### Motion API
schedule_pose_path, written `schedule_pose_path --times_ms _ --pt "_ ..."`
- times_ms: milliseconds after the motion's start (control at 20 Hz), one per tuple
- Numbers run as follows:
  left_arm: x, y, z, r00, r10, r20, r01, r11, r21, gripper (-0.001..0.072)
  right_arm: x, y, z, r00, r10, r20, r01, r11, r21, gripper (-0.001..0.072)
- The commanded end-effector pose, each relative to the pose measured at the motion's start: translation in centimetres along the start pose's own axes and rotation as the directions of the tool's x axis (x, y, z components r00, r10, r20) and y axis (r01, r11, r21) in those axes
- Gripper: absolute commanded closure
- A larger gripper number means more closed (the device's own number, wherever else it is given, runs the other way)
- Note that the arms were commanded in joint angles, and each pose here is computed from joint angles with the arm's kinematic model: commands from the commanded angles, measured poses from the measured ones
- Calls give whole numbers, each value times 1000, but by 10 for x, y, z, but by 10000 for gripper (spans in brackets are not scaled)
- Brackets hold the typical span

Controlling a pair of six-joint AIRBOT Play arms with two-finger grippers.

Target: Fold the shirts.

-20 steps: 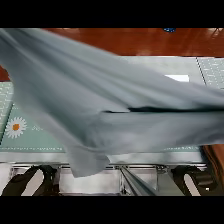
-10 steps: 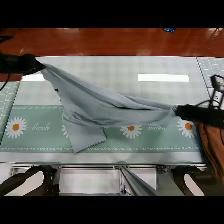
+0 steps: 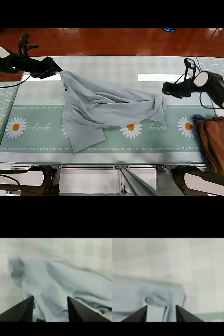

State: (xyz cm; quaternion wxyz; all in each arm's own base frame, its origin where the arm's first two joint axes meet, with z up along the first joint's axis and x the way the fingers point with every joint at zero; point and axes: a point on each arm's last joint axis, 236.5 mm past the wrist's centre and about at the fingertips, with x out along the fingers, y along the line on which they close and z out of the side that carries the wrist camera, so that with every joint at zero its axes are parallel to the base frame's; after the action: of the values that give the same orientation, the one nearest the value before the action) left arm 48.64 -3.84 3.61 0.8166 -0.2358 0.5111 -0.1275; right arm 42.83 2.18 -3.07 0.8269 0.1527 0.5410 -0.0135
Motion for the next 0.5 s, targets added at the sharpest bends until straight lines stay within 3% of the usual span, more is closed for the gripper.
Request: schedule_pose_path --times_ms 0,150,300,450 --pt "-23 25 -1 998 -3 -61 0 998 -55 198 -44 -14 50 999 2 37 -2 1000 16 302" --pt "-74 70 -5 999 24 -38 -30 989 -144 198 -114 -63 53 996 -50 75 45 997 66 303" --pt "-70 110 -85 991 11 -132 -53 947 -315 198 -116 -107 -18 996 -86 -8 86 978 188 303" --pt "-35 113 -172 974 -83 -212 -21 896 -445 198 -81 -102 -95 1000 4 -9 -1 948 318 303"
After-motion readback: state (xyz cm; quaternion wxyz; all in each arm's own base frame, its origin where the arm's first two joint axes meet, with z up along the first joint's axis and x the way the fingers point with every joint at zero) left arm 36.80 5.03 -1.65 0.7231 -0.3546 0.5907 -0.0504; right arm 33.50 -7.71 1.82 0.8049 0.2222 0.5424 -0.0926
